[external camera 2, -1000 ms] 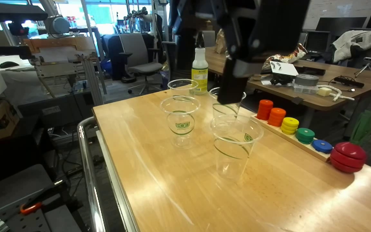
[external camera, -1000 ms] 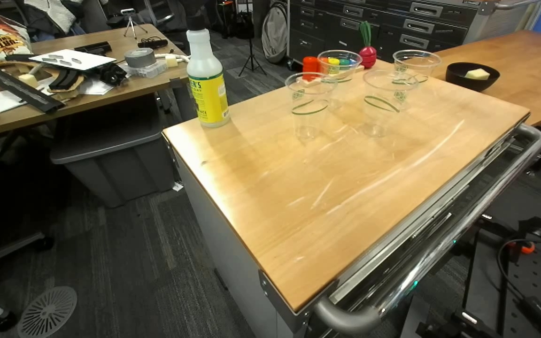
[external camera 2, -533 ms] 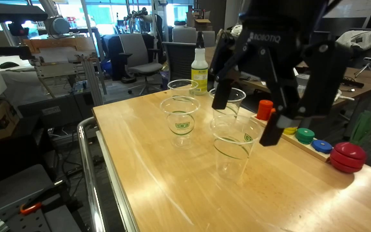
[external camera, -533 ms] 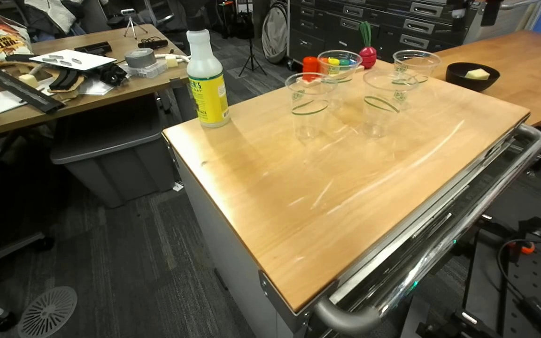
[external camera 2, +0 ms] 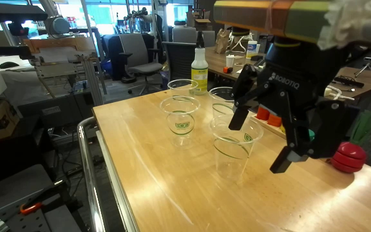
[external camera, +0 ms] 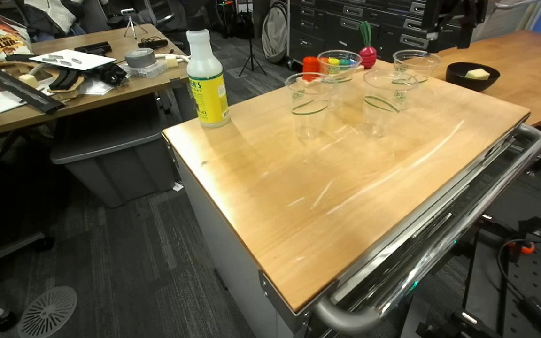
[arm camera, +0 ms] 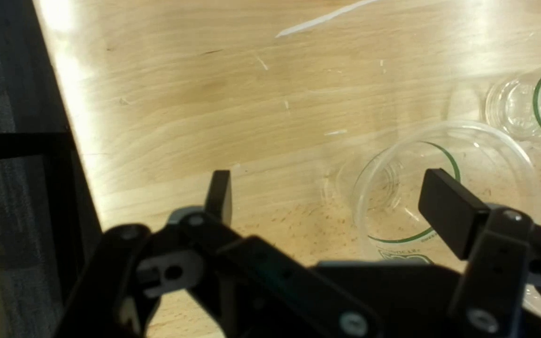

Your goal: Place all the cups in one cup

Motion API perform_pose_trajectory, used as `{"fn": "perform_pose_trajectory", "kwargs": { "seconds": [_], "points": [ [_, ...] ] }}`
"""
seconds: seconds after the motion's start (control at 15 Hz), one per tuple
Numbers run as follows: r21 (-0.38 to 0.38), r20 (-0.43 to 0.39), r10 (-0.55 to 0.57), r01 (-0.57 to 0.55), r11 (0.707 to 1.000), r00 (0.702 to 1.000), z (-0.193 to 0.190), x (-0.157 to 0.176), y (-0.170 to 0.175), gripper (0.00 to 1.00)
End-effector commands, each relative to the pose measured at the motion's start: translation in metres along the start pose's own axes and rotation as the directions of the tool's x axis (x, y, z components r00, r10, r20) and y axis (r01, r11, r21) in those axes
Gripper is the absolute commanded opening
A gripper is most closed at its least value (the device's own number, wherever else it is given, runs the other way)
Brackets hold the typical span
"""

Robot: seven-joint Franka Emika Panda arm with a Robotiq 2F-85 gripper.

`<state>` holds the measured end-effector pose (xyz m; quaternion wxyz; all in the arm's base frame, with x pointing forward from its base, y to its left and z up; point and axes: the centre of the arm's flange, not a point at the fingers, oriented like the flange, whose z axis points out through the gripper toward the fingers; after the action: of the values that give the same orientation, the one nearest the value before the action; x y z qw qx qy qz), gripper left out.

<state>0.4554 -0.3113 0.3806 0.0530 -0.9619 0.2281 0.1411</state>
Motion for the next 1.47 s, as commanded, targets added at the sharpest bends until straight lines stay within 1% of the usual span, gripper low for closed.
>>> {"fn": "perform_pose_trajectory", "kwargs": {
  "seconds": [0.0, 0.07, 0.13, 0.2, 0.27, 0.4, 0.47, 0.67, 0.73, 0.8, 0.87, 0.93, 1.0, 1.07, 1.13, 1.2, 1.27, 1.4],
  "points": [
    [0.068, 0.001, 0.01, -0.01, 0.998, 1.0, -0.002, 0.022, 0.008, 1.0],
    [0.079, 0.003, 0.018, -0.018, 0.997, 1.0, -0.001, 0.025, 0.009, 0.95],
    [0.09, 0.007, 0.023, -0.024, 0.996, 1.0, 0.001, 0.027, 0.01, 0.78],
    [0.1, 0.009, 0.027, -0.028, 0.995, 1.0, 0.003, 0.029, 0.01, 0.71],
    [0.102, 0.01, 0.031, -0.032, 0.994, 0.999, 0.004, 0.03, 0.01, 0.7],
    [0.11, 0.019, 0.034, -0.036, 0.993, 0.999, 0.007, 0.031, 0.008, 0.56],
    [0.096, 0.03, 0.026, -0.029, 0.995, 0.999, 0.007, 0.029, 0.005, 0.46],
    [0.068, 0.024, 0.015, -0.017, 0.998, 1.0, 0.008, 0.024, -0.005, 0.24],
    [0.051, 0.02, 0.013, -0.014, 0.999, 1.0, 0.009, 0.023, -0.009, 0.15],
    [0.022, 0.019, 0.015, -0.015, 1.0, 1.0, 0.011, 0.022, -0.012, 0.1],
    [0.002, 0.02, 0.014, -0.014, 1.0, 1.0, 0.013, 0.022, -0.014, 0.06],
    [-0.017, 0.029, 0.012, -0.011, 1.0, 0.999, 0.015, 0.022, -0.016, 0.06],
    [-0.029, 0.03, 0.011, -0.01, 1.0, 0.999, 0.016, 0.02, -0.018, 0.03],
    [-0.029, 0.019, 0.013, -0.013, 0.999, 1.0, 0.015, 0.018, -0.021, 0.06],
    [-0.05, 0.019, 0.02, -0.019, 0.999, 1.0, 0.014, 0.015, -0.021, 0.04],
    [-0.053, 0.018, 0.027, -0.026, 0.998, 0.999, 0.013, 0.013, -0.02, 0.03],
    [-0.051, 0.017, 0.037, -0.036, 0.998, 0.999, 0.012, 0.009, -0.018, 0.03],
    [0.013, 0.026, 0.054, -0.054, 0.998, 0.998, 0.003, -0.001, -0.009, 0.03]
  ]
}}
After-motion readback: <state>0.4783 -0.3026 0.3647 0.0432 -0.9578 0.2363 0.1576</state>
